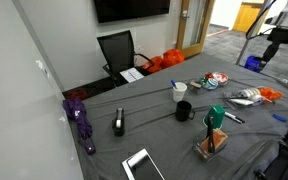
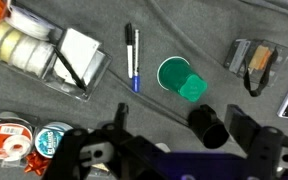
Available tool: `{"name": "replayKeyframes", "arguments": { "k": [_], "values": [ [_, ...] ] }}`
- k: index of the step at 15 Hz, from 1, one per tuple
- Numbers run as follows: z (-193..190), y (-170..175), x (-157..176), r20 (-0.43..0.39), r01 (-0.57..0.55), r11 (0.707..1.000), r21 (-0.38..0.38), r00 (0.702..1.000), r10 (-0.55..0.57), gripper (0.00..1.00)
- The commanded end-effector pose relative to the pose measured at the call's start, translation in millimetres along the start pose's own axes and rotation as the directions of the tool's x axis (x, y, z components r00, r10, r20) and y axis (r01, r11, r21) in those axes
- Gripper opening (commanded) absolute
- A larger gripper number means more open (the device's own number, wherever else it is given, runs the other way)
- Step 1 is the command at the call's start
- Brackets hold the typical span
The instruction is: Move the marker from the white cup to the black cup
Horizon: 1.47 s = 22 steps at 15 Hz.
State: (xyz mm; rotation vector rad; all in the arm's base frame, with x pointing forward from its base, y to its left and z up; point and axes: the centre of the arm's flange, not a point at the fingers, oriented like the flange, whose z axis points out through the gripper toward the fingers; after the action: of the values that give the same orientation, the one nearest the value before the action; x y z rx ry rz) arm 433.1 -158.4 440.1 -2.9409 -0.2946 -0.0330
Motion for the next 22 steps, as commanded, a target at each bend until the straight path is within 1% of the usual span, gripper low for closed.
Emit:
{"name": "replayKeyframes", "arguments": {
  "k": [1,3,5,7,10,11,12,13,14,17,21,22],
  "values": [
    [19.0,6.2,50.5,-0.059,0.089,0.995,0.044,0.994,-0.087,1.00],
    [26.5,9.4,69.5,-0.115,0.186,0.982,0.039,0.977,-0.180,1.00],
    [33.9,14.0,84.8,-0.167,0.266,0.964,0.032,0.952,-0.257,1.00],
    [42.5,18.2,97.4,-0.198,0.333,0.942,0.030,0.926,-0.321,1.00],
    [58.5,23.5,117.7,-0.252,0.389,0.921,0.032,0.894,-0.369,1.00],
    [63.2,25.4,124.7,-0.266,0.391,0.920,0.038,0.891,-0.368,1.00],
    [67.9,27.8,131.6,-0.272,0.387,0.922,0.026,0.890,-0.366,1.00],
    [70.2,31.0,135.6,-0.273,0.367,0.930,0.025,0.897,-0.347,1.00],
    [63.0,16.3,117.0,-0.251,0.365,0.930,0.042,0.905,-0.344,1.00],
    [71.3,23.7,127.3,-0.249,0.357,0.933,0.036,0.908,-0.338,1.00],
    [69.9,24.8,129.1,-0.251,0.357,0.933,0.033,0.907,-0.338,1.00],
    [77.3,16.7,131.0,-0.248,0.337,0.941,0.009,0.913,-0.324,1.00]
  ]
}}
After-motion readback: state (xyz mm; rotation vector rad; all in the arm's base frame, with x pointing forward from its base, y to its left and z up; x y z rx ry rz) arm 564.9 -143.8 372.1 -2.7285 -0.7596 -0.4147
